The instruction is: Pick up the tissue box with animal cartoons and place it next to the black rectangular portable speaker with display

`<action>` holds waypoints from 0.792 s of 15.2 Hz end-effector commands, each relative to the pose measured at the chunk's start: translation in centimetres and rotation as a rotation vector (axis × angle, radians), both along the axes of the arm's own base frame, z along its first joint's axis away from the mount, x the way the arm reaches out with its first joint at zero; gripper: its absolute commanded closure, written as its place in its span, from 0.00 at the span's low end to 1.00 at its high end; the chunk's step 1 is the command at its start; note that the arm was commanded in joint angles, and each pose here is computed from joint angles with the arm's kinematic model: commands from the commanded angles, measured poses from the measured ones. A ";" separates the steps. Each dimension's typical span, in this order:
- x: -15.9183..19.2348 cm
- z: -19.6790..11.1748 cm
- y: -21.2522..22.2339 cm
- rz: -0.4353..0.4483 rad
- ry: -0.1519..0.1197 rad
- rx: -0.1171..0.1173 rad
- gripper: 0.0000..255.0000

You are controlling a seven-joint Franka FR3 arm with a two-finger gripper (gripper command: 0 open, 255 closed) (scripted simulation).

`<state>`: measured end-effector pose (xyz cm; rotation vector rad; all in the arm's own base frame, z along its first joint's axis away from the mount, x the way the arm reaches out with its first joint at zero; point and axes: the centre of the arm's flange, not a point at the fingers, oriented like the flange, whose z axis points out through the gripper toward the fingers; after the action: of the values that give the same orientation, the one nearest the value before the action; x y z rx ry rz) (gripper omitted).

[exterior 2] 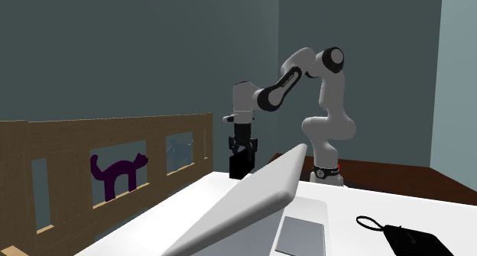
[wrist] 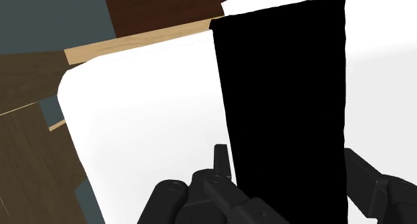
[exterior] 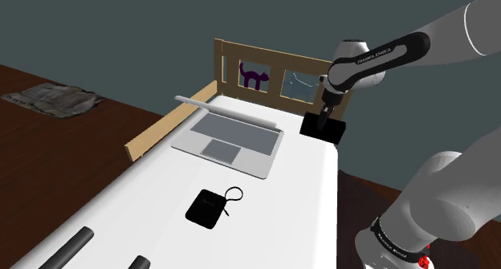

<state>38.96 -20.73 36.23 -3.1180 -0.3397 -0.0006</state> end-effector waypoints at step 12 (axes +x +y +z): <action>-0.1 6.8 0.0 0.000 0.000 0.000 1.00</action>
<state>38.87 -20.62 42.40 -3.1183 -0.3397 -0.0012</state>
